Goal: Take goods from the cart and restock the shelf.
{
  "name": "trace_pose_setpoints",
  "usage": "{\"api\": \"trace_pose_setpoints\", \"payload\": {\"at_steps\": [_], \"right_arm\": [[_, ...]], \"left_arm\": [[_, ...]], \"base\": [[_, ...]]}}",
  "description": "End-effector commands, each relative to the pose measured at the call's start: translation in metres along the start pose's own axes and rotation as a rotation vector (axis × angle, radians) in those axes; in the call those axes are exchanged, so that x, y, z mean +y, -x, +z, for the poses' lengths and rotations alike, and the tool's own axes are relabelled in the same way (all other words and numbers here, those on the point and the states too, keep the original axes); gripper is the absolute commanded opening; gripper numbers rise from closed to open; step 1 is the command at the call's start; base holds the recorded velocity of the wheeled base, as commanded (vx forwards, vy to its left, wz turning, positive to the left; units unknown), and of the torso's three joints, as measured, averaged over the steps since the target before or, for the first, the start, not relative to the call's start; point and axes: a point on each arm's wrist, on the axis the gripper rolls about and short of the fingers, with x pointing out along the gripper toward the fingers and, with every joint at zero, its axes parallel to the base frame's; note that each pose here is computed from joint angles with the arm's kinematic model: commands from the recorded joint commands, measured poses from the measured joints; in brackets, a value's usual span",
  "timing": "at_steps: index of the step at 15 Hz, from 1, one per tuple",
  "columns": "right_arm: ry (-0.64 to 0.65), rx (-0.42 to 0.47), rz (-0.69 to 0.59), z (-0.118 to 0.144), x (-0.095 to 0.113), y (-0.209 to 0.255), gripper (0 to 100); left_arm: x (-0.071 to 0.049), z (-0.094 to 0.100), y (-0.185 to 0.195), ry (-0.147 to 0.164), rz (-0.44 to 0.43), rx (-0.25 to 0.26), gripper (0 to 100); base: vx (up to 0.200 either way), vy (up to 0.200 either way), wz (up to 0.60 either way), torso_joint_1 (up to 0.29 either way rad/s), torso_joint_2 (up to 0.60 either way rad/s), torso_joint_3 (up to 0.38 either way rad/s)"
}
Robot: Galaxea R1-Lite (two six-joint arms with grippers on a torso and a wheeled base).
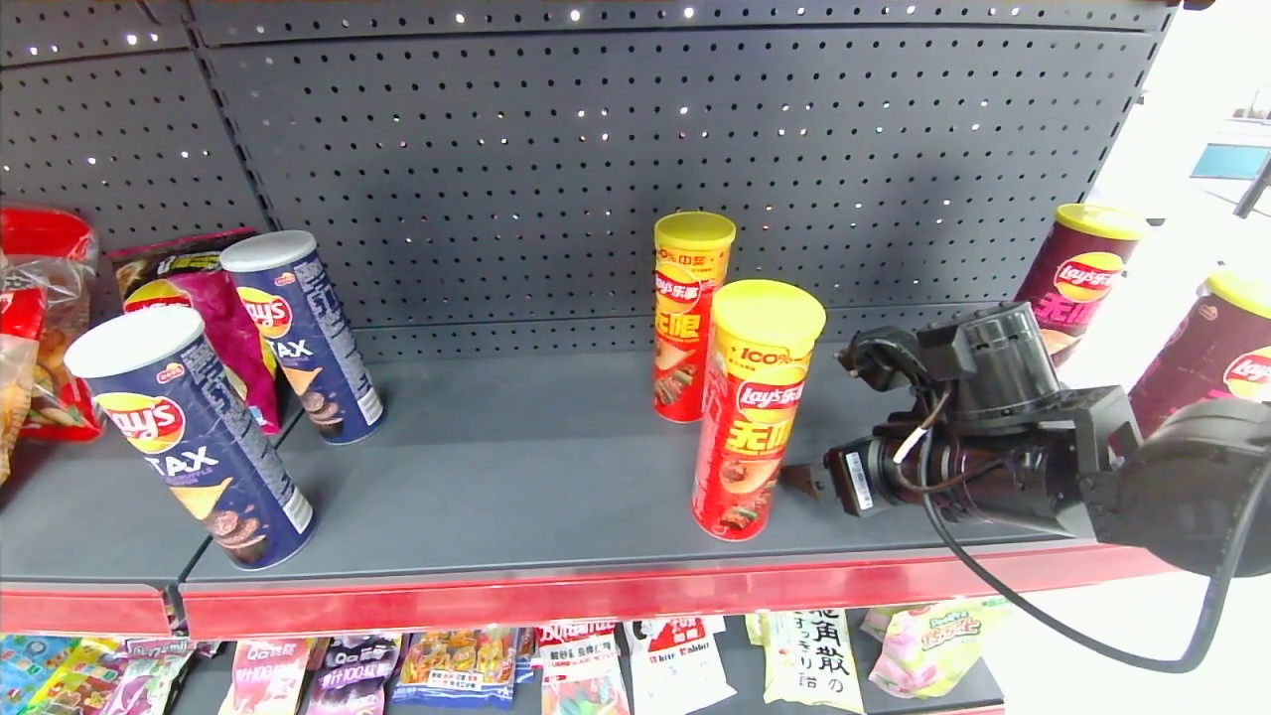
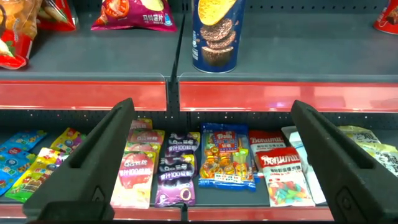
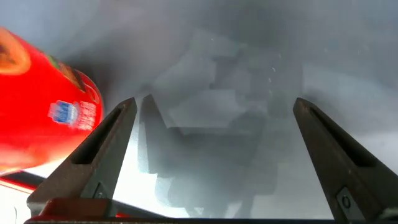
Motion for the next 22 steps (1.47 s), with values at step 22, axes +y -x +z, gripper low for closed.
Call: {"api": "trace_pose_setpoints", "payload": {"at_steps": [22], "right_arm": [[0.058,-0.037,0.013,0.002,0.034,-0.001,100]], "left_arm": [[0.0,0.0,0.0,0.0,0.001,0.0,100]], "base": [[0.0,0.0,0.0,0.0,0.0,0.0]]}}
